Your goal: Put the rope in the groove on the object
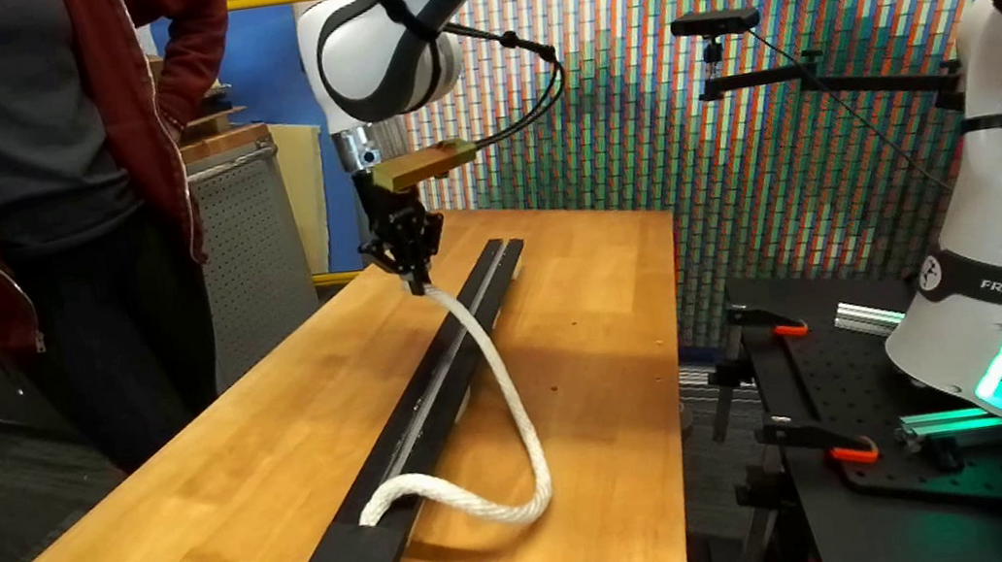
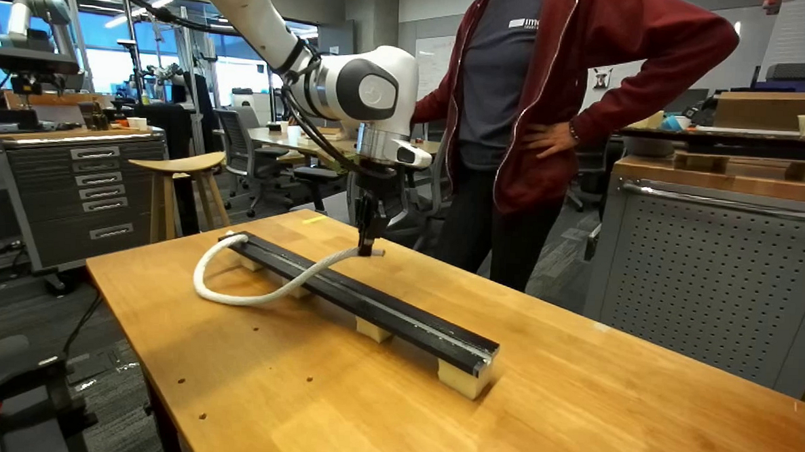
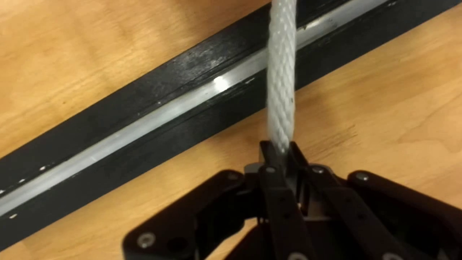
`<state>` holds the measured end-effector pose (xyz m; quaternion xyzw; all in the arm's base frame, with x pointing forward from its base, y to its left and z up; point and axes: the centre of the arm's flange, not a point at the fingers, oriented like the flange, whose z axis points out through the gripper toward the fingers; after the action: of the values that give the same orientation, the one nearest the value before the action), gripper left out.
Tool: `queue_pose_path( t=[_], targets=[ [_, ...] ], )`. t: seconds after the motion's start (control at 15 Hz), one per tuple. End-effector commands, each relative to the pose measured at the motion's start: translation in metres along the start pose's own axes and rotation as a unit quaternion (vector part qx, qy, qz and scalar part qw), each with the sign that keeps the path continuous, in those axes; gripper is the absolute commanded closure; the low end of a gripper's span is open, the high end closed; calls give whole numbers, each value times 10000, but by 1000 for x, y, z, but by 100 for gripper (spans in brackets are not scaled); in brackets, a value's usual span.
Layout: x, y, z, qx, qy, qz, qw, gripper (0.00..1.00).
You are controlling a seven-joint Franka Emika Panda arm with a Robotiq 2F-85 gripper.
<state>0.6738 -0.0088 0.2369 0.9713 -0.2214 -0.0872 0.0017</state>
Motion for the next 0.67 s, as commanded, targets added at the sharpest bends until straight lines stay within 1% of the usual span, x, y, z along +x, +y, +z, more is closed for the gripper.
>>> queue_pose_path(
  t=[0.0, 0.13, 0.27, 0.4, 0.6],
  targets=[
    [-11, 55, -16, 620, 175, 753, 9951, 97],
    [-10, 80, -18, 848, 286, 1209, 9886, 97],
    [-8, 102, -18, 1040, 430, 1662, 9797, 97],
    [-8, 124, -17, 1275, 546, 2085, 9682, 97],
    [-9, 153, -14, 1606, 692, 2704, 9467, 97]
  ],
)
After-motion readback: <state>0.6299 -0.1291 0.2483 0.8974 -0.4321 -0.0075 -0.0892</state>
